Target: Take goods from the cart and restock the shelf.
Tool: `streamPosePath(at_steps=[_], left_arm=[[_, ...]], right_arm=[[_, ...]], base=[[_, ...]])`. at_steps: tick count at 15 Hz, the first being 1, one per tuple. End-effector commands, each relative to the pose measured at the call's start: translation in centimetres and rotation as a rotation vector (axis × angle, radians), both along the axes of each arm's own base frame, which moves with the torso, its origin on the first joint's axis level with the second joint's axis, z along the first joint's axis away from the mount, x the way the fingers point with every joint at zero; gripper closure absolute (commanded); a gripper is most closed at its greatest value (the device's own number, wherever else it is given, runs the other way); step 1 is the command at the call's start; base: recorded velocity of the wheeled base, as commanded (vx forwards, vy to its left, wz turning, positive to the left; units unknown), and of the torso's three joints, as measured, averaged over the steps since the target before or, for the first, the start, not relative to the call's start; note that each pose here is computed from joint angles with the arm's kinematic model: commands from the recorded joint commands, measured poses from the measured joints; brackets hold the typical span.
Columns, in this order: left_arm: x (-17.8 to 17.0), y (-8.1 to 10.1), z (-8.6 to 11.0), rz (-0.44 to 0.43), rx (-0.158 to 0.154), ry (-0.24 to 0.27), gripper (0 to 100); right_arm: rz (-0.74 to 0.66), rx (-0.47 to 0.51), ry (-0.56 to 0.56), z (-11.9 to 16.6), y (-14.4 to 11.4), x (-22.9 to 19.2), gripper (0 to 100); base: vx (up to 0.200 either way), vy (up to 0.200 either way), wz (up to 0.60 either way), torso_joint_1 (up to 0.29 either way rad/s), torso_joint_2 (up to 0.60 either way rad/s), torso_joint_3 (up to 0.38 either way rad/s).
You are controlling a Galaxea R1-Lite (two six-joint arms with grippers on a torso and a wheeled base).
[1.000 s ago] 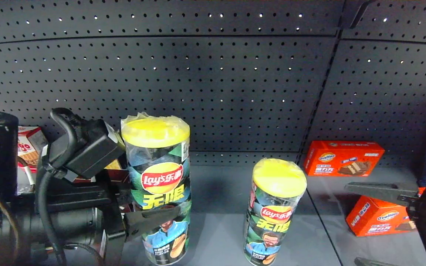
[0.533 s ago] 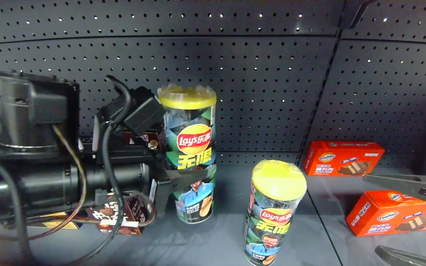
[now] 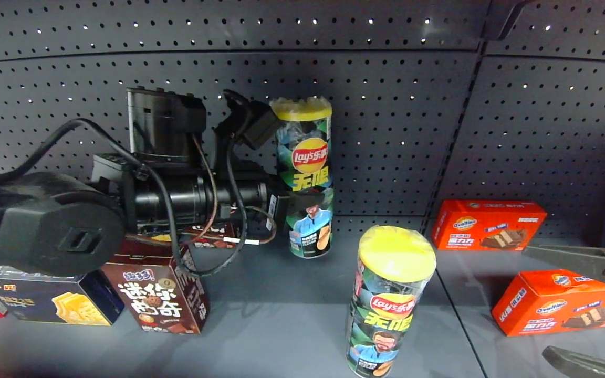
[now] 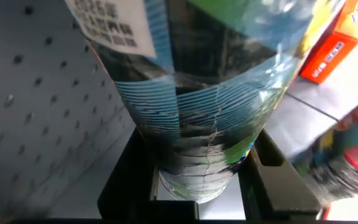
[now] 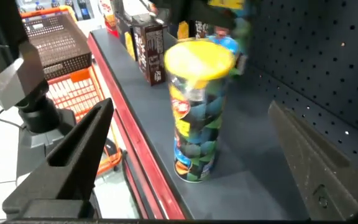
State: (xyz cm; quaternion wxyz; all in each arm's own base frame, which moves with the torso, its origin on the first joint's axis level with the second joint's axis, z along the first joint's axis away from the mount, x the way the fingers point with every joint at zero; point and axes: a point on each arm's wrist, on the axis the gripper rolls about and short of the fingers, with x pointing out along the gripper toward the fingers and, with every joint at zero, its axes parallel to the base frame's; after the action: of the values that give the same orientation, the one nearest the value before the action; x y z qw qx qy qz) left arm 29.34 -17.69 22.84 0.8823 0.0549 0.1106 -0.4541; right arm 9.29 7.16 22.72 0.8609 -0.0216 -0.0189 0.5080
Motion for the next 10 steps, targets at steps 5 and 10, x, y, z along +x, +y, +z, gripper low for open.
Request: streamPosePath(at_steps=[5,10], left_arm=[[4.2,-2.2,-4.6,-0.109,0.016,0.007,100],[7.1,-3.8,-5.8,-0.098,0.020,-0.020,100]], right_arm=[[-0.019,-0.001,0.001,-0.2,-0.2,0.1,0],[-0.017,0.007,0.020,-0.8,-0.5,-0.4,0]], base=[[0.000,0.000,0.00,0.000,0.00,0.000],[0.000,0.000,0.00,0.000,0.00,0.000]])
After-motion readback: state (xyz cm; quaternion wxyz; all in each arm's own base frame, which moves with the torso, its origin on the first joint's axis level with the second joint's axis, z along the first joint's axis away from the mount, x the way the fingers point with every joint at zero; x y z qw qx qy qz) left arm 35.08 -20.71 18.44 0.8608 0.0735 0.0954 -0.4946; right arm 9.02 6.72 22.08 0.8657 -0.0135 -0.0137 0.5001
